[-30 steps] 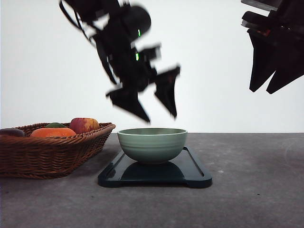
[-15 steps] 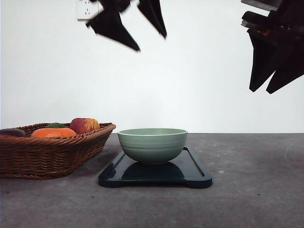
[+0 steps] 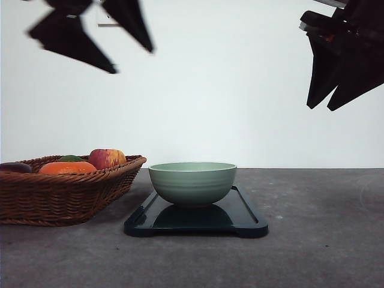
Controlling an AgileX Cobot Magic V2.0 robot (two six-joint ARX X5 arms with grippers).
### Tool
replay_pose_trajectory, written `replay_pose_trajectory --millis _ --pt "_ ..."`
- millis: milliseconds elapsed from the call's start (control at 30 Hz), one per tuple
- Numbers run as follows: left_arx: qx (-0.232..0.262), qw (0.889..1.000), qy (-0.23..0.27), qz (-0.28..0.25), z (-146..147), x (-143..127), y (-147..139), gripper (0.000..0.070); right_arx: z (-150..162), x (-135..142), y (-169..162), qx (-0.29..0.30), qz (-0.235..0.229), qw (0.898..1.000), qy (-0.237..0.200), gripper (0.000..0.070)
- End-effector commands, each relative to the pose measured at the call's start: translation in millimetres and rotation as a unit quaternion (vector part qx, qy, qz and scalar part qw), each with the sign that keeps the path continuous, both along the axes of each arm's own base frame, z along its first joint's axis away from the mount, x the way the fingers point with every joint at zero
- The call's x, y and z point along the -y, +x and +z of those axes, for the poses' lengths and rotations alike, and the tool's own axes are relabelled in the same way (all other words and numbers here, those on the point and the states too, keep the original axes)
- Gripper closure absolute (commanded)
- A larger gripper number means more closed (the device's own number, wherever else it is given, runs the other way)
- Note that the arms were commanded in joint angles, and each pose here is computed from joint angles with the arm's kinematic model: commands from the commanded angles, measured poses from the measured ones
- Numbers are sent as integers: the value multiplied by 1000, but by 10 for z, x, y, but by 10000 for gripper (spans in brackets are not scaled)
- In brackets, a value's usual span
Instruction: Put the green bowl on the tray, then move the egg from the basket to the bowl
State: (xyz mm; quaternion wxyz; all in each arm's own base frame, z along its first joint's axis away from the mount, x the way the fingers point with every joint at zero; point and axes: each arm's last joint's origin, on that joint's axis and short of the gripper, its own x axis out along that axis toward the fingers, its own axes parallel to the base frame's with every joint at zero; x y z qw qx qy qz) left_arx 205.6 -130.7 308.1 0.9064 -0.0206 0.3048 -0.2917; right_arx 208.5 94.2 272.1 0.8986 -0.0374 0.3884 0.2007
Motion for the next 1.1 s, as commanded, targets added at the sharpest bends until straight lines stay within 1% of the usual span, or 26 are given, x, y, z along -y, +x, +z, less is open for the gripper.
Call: replay_pose_trajectory --millis 0,133,233,433,467,500,533,567,600,767,1067 --pt "-8 1000 0 12 -39 -67 -54 233 15 -20 14 7 9 1000 -3 473" --pt "-15 999 4 39 -64 -304 -229 233 18 -28 13 11 15 1000 -6 473" --pt "-18 998 5 57 -32 -422 -301 233 17 -31 11 10 16 1000 -5 473" --pt "-16 998 4 64 3 -481 -363 233 -12 -24 -20 -14 24 1000 -7 472" --pt "-15 998 3 64 6 -481 -362 245 -13 -24 -21 -14 24 1000 -7 473" --pt "-14 998 2 63 8 -480 -361 308 -12 -24 -21 -14 24 1000 -7 526" --pt "-12 998 2 63 11 -479 -360 429 -11 -24 -20 -14 24 1000 -6 639" --pt "-14 998 2 63 9 -479 -361 604 -10 -25 -19 -13 24 1000 -6 678" --pt "-15 998 2 64 8 -479 -362 700 -9 -25 -18 -12 24 1000 -6 691" --pt "-15 998 0 62 11 -478 -366 700 -16 -34 -33 -24 37 999 5 685" --pt "-13 998 -1 62 14 -477 -364 700 32 -53 14 10 37 999 18 685"
